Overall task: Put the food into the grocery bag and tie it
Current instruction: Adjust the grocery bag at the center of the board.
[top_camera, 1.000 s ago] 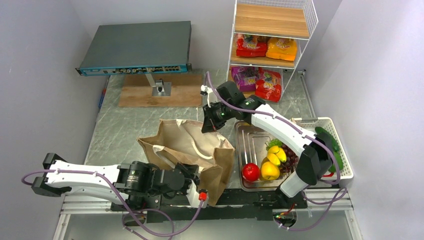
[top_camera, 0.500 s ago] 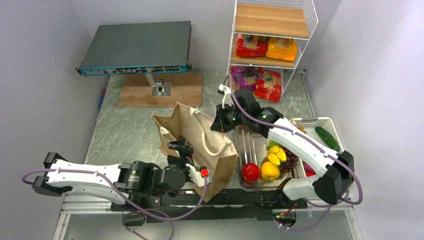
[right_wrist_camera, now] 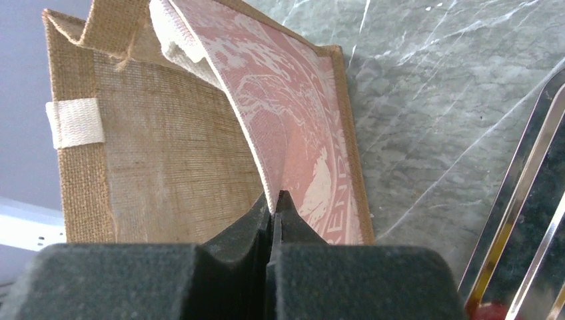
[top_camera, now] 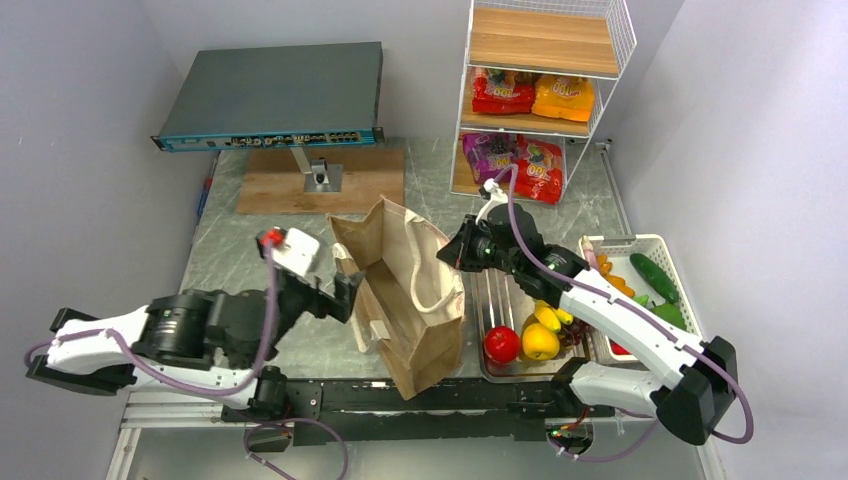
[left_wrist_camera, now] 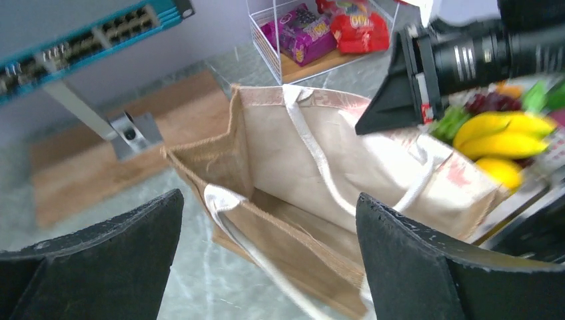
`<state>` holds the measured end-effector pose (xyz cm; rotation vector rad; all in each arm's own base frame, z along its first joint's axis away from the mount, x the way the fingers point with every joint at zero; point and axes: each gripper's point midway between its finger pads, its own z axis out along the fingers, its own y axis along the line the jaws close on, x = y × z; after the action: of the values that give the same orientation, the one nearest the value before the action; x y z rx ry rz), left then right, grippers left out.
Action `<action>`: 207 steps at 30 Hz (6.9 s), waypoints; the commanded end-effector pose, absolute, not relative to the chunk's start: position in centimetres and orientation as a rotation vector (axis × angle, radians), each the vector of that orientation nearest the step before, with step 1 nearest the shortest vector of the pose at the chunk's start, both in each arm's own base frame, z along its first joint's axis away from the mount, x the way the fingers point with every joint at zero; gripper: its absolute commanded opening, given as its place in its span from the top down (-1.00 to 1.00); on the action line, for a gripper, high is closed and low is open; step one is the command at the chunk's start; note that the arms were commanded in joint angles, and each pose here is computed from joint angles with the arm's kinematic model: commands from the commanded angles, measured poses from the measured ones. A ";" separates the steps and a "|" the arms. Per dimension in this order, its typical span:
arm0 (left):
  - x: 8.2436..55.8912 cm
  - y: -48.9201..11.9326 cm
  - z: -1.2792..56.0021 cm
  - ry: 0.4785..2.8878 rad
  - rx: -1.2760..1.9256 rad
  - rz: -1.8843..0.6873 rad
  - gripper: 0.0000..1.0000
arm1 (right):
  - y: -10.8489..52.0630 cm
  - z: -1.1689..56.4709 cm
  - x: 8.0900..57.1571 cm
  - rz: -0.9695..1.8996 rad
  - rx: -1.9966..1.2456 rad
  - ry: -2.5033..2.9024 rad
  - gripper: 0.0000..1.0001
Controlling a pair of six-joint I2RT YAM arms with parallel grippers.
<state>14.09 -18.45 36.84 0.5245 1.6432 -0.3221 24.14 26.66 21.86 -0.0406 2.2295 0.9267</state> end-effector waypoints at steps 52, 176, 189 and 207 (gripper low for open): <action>25.1 -22.8 25.9 2.163 0.227 -0.433 1.00 | 22.9 31.1 25.5 0.734 -0.054 2.025 -0.50; 26.8 -16.1 32.8 1.774 0.390 -0.204 1.00 | 27.5 38.2 14.7 1.712 -0.845 1.478 1.00; 24.9 -11.3 39.5 1.733 0.345 -0.066 1.00 | 27.2 37.2 13.4 1.715 -1.007 1.428 1.00; 23.1 -11.5 42.5 1.742 0.305 -0.201 1.00 | 22.7 27.0 24.0 0.976 -0.390 2.057 -0.46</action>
<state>22.78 -11.03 40.58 0.3659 1.7808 -0.1415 19.91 26.62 28.53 -0.6412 1.9089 1.3803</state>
